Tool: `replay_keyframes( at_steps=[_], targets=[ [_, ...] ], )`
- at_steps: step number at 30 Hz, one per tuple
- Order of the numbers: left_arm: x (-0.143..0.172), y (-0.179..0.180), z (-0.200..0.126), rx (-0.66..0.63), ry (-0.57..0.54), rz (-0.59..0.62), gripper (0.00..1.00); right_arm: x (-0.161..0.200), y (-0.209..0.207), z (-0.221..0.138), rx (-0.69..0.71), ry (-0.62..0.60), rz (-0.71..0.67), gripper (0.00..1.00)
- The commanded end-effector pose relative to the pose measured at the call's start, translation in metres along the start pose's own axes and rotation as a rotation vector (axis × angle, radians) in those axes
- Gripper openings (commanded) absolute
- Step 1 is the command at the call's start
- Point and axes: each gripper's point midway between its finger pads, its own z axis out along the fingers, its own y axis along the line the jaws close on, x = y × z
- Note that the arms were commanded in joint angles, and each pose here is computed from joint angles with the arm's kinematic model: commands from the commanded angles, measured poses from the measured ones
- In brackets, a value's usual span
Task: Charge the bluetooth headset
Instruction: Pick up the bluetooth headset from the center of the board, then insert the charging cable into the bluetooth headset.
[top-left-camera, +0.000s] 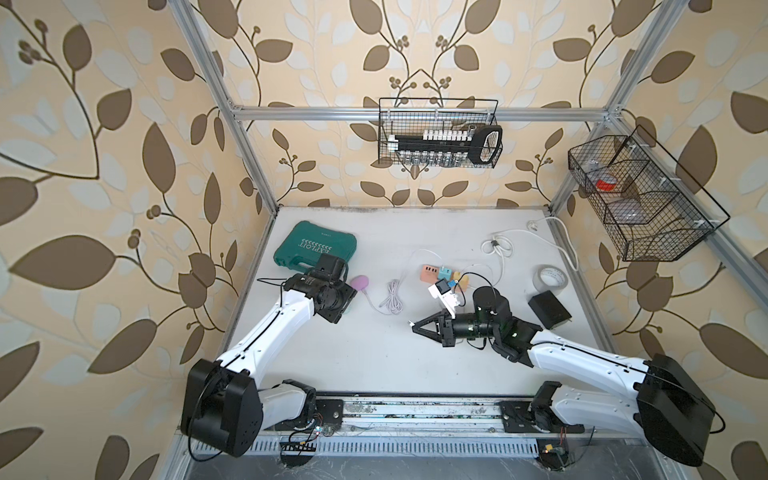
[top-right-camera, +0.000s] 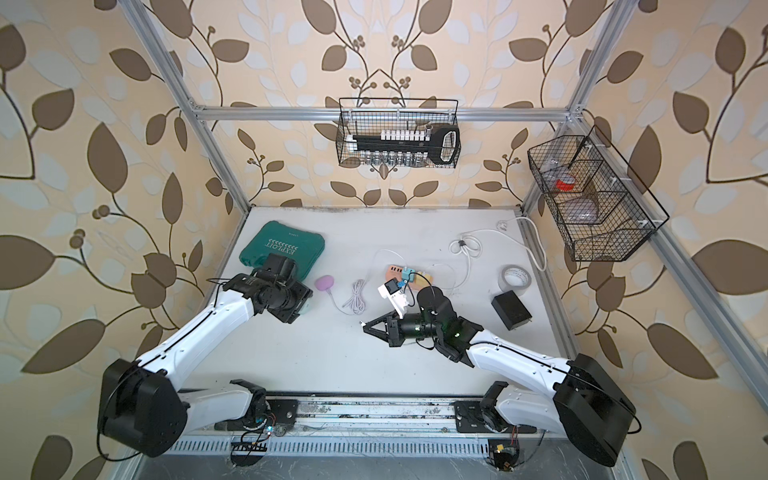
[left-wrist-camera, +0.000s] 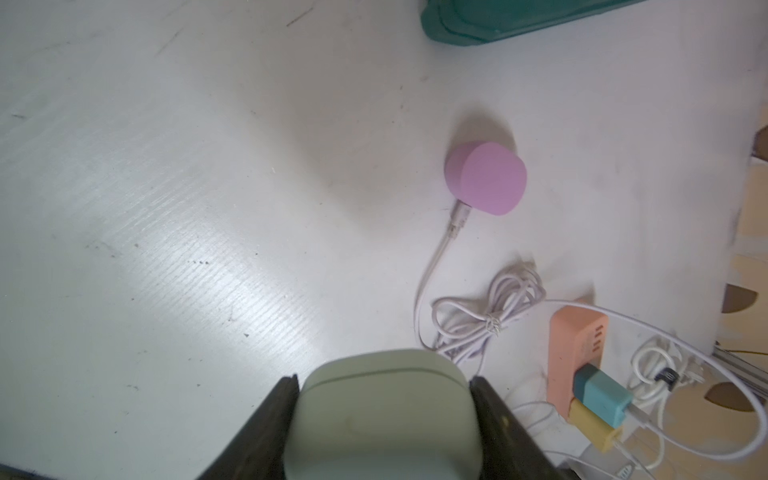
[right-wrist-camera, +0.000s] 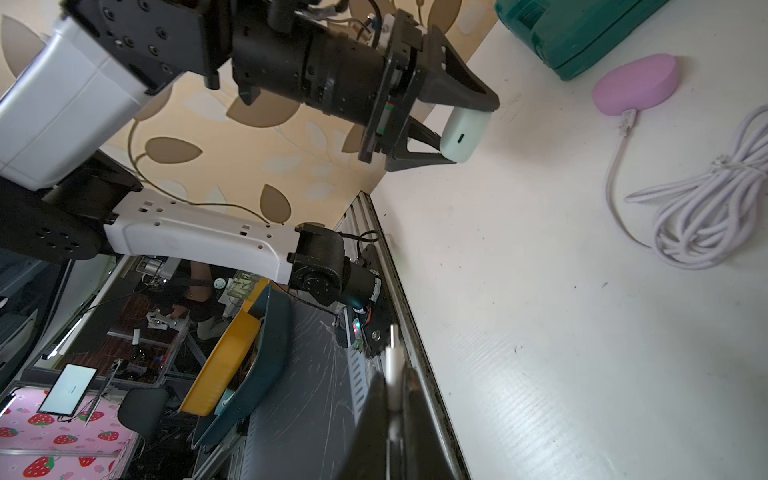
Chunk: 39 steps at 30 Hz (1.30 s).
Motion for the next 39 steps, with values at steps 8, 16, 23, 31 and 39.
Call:
replay_keyframes(
  at_steps=[8,16,23,31,39],
  targets=[
    [0.035,-0.024,-0.051,0.160,0.050,0.164,0.49,-0.020,0.020,0.029,-0.019,0.025,-0.075,0.08],
    [0.061,-0.040,-0.067,0.203,0.049,0.256,0.47,-0.023,0.025,0.054,-0.028,0.047,-0.061,0.07],
    [0.067,-0.037,-0.071,0.162,-0.010,0.304,0.46,-0.026,0.022,0.065,0.004,0.042,-0.038,0.07],
    [0.063,-0.035,-0.077,0.116,-0.089,0.336,0.46,-0.029,0.019,0.077,0.058,0.026,0.040,0.07],
    [0.061,-0.034,-0.078,0.113,-0.105,0.340,0.46,-0.036,0.022,0.086,0.038,-0.002,0.094,0.07]
  ],
)
